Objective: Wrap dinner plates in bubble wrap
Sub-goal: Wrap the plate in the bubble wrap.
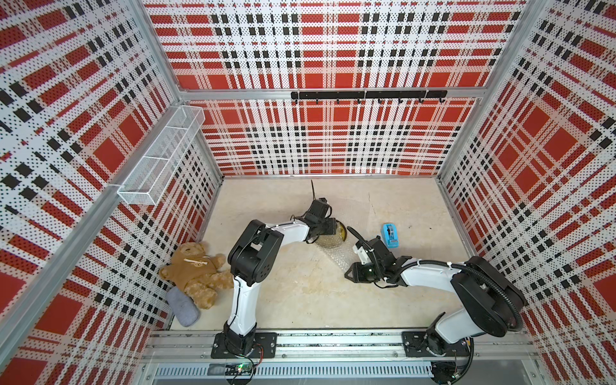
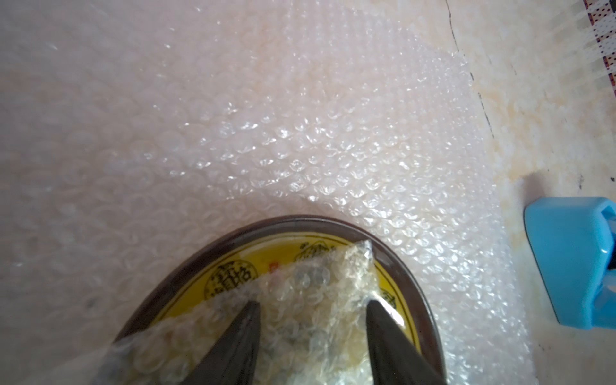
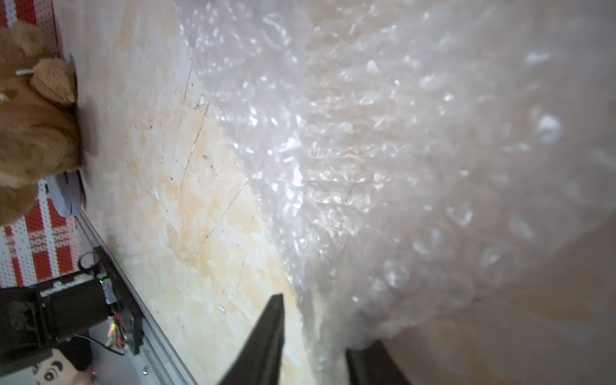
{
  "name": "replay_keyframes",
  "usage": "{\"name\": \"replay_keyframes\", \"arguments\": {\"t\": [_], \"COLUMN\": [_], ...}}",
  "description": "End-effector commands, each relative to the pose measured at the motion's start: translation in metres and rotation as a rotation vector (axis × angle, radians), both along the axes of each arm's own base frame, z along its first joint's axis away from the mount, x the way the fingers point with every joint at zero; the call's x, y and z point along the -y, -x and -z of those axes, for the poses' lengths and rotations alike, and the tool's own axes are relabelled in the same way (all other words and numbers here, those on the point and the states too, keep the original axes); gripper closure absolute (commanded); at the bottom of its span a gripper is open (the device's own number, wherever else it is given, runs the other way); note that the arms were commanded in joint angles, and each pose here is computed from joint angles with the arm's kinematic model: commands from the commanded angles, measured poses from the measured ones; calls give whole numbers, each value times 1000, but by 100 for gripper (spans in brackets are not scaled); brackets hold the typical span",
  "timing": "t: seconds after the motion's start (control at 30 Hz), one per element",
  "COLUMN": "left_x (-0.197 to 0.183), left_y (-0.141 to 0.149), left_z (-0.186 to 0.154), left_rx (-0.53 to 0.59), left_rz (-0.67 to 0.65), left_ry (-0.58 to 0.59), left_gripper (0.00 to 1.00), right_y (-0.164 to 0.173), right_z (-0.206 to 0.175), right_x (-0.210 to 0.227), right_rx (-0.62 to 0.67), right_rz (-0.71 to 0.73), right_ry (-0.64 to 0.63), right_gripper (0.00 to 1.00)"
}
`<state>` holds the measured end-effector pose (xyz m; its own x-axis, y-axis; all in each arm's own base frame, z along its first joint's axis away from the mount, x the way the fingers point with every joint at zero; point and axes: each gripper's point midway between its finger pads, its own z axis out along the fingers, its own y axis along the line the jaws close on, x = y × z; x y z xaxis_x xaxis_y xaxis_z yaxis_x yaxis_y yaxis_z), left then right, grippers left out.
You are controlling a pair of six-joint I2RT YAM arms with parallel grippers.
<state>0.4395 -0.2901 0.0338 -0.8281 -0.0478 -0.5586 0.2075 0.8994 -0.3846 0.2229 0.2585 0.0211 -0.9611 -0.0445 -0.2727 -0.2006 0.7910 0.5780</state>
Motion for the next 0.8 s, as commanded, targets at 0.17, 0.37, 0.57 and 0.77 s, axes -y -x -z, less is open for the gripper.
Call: {"name": "replay_keyframes", "arguments": {"t": [0.17, 0.37, 0.57, 0.77], "left_x": [-28, -24, -15, -14], "left_y": [42, 44, 44, 43], "left_z": [61, 66, 67, 65], "left_rx": [-200, -202, -195, -187], "left_rz": [-24, -16, 12, 16], "left_ry": [-121, -115, -109, -107], "left_gripper": [45, 45, 44, 44], "right_y": [1, -57, -110, -142], "right_z": [-32, -102, -115, -115], "right_x": [-7, -39, -68, -75], "right_rx": [27, 176, 229, 273], "right_rz": [-27, -8, 10, 50], "right_ry": [-43, -260, -315, -366], "right_gripper": [100, 100, 100, 100]}}
